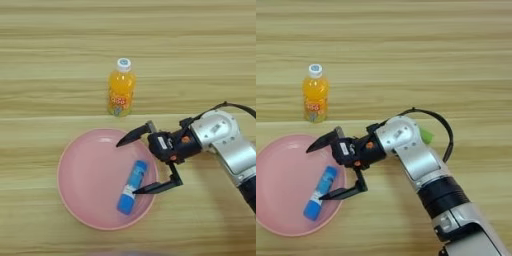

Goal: Move the objects on the table

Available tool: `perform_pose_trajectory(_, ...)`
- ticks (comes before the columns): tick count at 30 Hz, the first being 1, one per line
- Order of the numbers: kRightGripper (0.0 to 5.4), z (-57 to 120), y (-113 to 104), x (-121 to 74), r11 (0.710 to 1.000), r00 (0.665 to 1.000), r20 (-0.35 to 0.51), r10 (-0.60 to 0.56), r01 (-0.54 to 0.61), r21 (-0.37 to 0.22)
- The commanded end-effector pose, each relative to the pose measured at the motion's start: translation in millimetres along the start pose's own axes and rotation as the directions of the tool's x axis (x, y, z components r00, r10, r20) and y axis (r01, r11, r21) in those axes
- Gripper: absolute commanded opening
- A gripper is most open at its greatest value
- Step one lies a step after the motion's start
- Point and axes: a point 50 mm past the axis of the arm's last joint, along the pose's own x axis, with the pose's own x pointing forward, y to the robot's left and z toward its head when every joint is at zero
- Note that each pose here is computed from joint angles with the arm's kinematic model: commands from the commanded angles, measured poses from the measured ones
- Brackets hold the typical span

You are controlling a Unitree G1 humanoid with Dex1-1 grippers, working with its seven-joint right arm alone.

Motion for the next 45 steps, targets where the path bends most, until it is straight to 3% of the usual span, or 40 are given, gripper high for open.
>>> perform_pose_trajectory(1, 5.37, 11.9, -14.8, -10.6, 0.993, 0.996, -0.067, -0.058, 0.050, -0.109)
perform_pose_trajectory(8, 5.37, 4.1, -11.4, -11.4, 0.995, 0.990, -0.139, 0.017, -0.030, -0.095)
perform_pose_trajectory(16, 5.37, 3.4, -16.2, -4.7, 0.994, 0.989, -0.148, 0.013, -0.029, -0.103)
perform_pose_trajectory(23, 5.37, -0.1, -20.7, 0.5, 0.997, 0.982, -0.185, 0.025, -0.037, -0.065)
perform_pose_trajectory(45, 3.24, -13.1, -14.2, 5.0, 0.995, 0.972, -0.213, 0.102, -0.098, 0.030)
